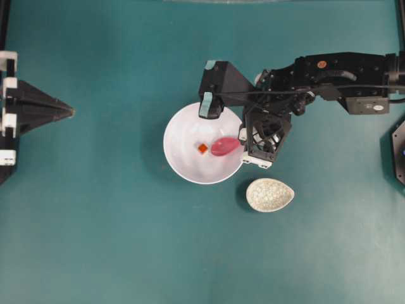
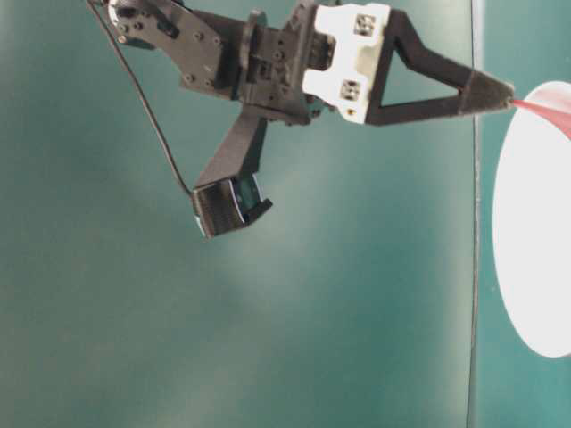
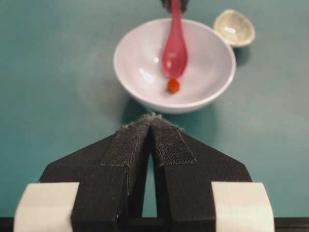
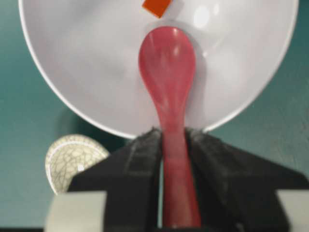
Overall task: Grip the spoon and scoop the red block from the bowl with right arm.
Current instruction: 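Lower the spoon into the bowl and slide it under the red cube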
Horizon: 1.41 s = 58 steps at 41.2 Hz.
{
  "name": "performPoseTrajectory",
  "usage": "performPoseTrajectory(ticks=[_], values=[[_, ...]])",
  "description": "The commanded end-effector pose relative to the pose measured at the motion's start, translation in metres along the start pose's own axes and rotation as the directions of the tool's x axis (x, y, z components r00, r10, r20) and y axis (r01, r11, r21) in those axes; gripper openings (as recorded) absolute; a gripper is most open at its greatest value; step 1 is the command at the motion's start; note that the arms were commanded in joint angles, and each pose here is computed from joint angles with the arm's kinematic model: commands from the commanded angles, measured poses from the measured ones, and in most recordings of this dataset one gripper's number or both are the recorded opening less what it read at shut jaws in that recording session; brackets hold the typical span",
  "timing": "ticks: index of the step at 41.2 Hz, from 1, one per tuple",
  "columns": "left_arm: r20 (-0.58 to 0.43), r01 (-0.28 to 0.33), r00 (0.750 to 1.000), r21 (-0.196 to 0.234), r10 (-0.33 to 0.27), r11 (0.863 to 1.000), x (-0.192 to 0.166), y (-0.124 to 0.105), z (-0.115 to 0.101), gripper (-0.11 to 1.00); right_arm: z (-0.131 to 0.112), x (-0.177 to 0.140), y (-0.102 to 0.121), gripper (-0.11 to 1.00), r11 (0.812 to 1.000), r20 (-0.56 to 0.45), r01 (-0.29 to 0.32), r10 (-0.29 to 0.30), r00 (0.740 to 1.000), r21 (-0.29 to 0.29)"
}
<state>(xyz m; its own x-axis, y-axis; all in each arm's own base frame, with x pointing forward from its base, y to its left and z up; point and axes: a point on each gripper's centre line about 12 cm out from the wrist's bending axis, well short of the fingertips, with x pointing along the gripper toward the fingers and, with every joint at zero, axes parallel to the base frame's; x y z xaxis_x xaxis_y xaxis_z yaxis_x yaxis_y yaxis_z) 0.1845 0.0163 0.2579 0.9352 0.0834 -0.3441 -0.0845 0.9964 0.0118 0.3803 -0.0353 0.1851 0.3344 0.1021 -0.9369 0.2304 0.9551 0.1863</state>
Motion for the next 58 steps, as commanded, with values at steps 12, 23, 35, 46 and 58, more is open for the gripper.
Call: performPoseTrajectory(ticks=[12,23,35,46,58], values=[[0.017,-0.003,1.0,-0.001,0.003,1.0,0.0,0.001,0.006,0.0,0.028,0.0,0.01,0.24,1.0,0.083,-0.009,0.011,0.996,-0.029],[0.017,-0.003,1.0,-0.003,0.003,1.0,0.0,0.001,0.006,0.0,0.045,-0.001,0.012,0.24,0.999,0.136,-0.009,0.014,0.991,-0.036],[0.018,-0.004,1.0,-0.001,0.004,1.0,0.0,0.001,0.006,0.0,0.048,-0.001,0.011,0.24,0.999,0.151,0.01,-0.003,0.989,-0.043],[0.018,-0.003,1.0,-0.007,0.003,1.0,0.0,0.001,0.006,0.0,0.051,-0.014,0.012,0.24,0.998,0.182,0.021,-0.01,0.983,-0.058],[0.018,-0.004,1.0,-0.006,0.004,1.0,0.0,0.001,0.006,0.0,0.053,-0.028,0.013,0.24,0.998,0.232,0.023,-0.007,0.973,-0.063]])
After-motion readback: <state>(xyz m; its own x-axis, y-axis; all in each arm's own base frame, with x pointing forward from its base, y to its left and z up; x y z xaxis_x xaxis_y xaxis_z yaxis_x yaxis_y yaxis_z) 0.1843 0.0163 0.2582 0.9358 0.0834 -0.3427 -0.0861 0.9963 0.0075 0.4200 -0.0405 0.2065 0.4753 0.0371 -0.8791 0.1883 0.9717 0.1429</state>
